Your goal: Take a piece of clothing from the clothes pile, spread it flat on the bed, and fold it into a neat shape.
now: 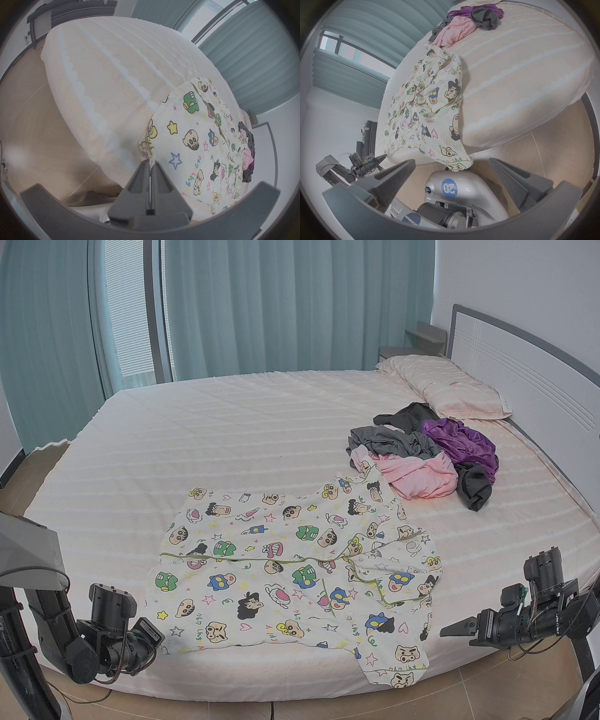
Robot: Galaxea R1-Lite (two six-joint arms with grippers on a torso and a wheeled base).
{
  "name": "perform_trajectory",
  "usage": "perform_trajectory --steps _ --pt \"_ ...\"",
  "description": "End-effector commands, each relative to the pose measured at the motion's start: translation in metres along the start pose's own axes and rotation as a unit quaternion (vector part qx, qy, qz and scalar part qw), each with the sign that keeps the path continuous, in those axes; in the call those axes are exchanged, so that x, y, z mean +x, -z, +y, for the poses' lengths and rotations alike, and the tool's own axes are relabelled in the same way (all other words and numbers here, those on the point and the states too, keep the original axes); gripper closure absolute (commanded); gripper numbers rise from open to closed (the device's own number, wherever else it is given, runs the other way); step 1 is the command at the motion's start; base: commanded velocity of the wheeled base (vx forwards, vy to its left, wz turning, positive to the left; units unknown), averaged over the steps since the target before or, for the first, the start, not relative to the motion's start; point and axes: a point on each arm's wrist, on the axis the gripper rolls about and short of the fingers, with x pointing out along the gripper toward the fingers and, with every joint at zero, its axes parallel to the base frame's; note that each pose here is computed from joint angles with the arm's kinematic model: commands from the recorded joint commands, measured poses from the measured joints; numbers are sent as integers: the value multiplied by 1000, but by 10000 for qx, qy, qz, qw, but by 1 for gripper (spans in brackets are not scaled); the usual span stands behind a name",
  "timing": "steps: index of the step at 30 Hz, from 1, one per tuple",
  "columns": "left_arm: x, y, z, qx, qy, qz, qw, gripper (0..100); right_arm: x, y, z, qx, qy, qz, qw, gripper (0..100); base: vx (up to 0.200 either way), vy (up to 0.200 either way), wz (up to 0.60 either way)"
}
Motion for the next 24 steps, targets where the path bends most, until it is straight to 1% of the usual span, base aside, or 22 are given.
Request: perform_trajectory --steps 1,6,9,12,16,20,23,24 --pt "-2 1 2 2 -26 14 10000 100 0 0 0 0 4 11 10000 0 0 0 0" --pt "-9 -4 1 -51 94 -120 9999 100 0 0 0 0 4 11 10000 0 0 0 0" --pt "-22 -13 -1 -167 299 -327 9989 100 1 -1 0 -8 -6 -8 10000 0 0 0 0" --pt "-31 -16 -2 -181 447 -418 9980 100 1 -4 2 -34 -46 -46 10000 0 0 0 0" --pt "-38 -17 -3 -184 611 -469 9969 100 8 -15 7 -105 -118 -178 9997 0 0 0 0" --pt "-43 -20 -3 -239 784 -423 9957 100 33 -31 9 -152 -106 -104 9998 0 0 0 0" --pt "-43 -22 -3 -281 802 -405 9956 100 41 -36 9 -155 -102 -77 9998 0 0 0 0" --pt "-43 -27 -2 -376 846 -443 9947 100 61 -38 11 -194 -66 121 9997 0 0 0 0"
